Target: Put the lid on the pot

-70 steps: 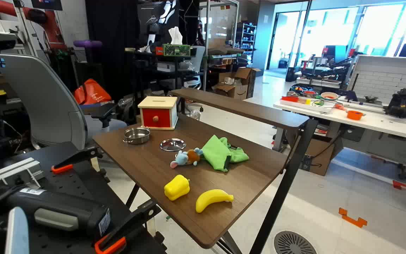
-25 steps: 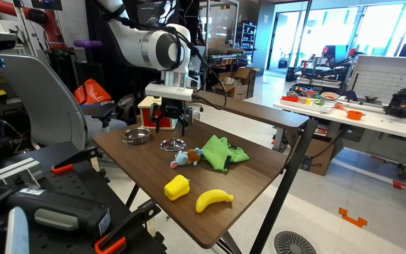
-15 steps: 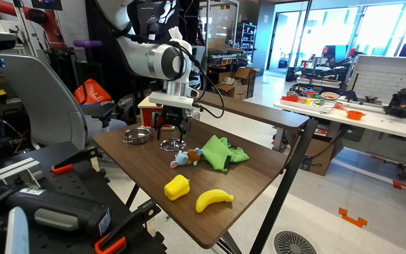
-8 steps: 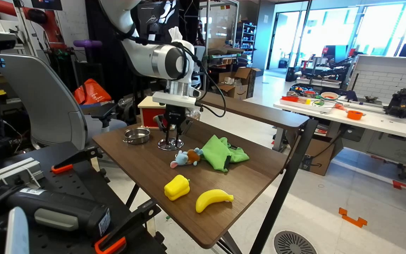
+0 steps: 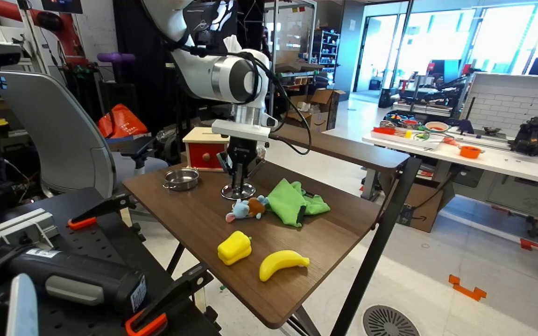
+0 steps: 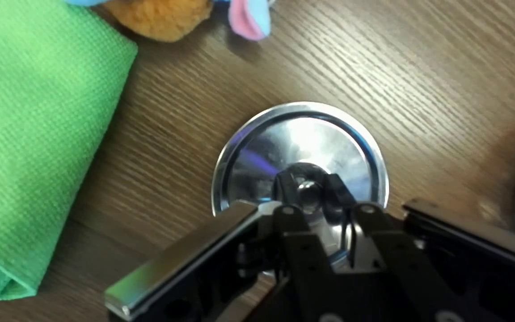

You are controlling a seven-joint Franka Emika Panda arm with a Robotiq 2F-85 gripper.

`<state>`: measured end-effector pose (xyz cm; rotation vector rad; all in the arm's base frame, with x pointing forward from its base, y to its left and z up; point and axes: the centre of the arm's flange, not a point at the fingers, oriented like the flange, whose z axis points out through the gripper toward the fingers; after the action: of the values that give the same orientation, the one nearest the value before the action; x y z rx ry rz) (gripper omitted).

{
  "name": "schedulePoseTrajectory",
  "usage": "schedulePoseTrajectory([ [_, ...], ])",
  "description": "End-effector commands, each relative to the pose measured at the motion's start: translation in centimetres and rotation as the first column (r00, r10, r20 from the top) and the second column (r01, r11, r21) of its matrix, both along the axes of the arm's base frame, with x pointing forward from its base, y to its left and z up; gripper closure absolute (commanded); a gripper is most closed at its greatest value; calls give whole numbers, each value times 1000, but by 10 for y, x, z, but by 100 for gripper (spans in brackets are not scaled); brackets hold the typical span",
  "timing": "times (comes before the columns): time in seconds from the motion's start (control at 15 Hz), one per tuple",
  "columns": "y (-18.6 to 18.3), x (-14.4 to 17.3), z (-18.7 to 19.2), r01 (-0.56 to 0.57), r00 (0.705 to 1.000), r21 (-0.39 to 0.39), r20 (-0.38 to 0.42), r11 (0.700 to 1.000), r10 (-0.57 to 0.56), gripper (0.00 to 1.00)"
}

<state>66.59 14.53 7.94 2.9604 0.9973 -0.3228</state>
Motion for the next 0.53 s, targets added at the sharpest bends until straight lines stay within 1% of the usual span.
schedulePoseTrajectory([
  [0.0, -16, 2, 21, 27, 1000, 6, 11, 1000, -28, 95],
  [0.27, -14, -2, 57, 16, 998, 23, 62, 1000, -18, 95],
  [0.47, 4, -12, 91, -38, 997, 57, 76, 998, 34, 95],
])
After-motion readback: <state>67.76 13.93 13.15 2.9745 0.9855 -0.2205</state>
